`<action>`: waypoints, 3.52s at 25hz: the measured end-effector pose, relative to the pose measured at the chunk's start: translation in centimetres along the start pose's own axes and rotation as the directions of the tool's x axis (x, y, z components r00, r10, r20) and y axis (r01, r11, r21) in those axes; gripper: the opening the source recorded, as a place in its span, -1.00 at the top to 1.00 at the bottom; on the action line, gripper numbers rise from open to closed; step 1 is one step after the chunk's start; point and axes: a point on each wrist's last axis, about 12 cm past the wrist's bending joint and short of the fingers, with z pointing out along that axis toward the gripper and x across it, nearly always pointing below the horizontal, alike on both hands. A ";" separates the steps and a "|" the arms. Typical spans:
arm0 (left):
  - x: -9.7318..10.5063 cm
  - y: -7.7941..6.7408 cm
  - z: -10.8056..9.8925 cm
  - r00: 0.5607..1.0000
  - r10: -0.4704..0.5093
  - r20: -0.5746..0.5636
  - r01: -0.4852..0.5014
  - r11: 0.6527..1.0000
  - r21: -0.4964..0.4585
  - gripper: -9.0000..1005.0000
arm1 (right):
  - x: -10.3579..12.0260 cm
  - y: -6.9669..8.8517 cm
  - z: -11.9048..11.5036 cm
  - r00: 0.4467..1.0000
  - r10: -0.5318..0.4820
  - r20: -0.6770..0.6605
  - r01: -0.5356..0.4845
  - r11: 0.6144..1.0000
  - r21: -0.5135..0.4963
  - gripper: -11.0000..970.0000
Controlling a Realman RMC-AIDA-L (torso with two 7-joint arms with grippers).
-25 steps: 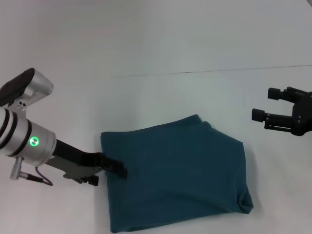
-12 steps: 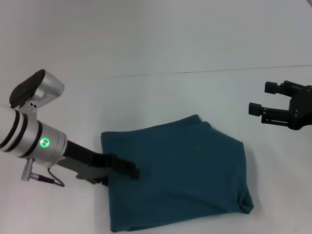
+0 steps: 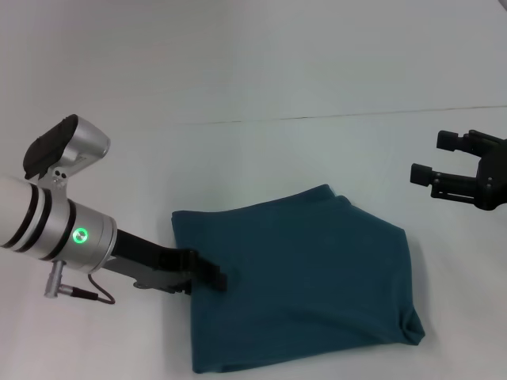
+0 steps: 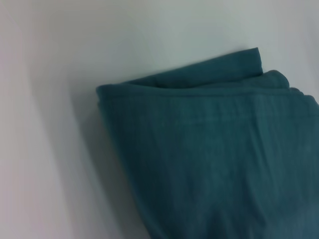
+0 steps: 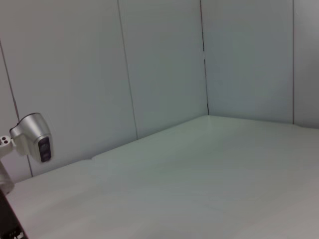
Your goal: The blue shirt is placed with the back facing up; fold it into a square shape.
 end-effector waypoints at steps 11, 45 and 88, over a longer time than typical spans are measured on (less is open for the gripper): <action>0.0 -0.4 0.4 0.999 0.046 0.001 -0.046 0.999 0.008 0.44 | 0.1 0.1 -0.3 1.000 0.012 0.022 -0.012 1.000 0.006 -0.84; -1.8 4.1 -6.4 0.983 0.020 0.180 0.004 0.991 -0.131 0.63 | 0.4 0.4 -1.0 0.996 0.039 0.085 -0.040 0.999 0.013 -0.84; 15.6 7.0 -9.4 0.622 0.526 0.580 -0.693 0.714 0.095 -0.89 | 0.4 6.7 3.1 0.983 -0.053 -0.178 -0.040 0.873 -0.486 -0.87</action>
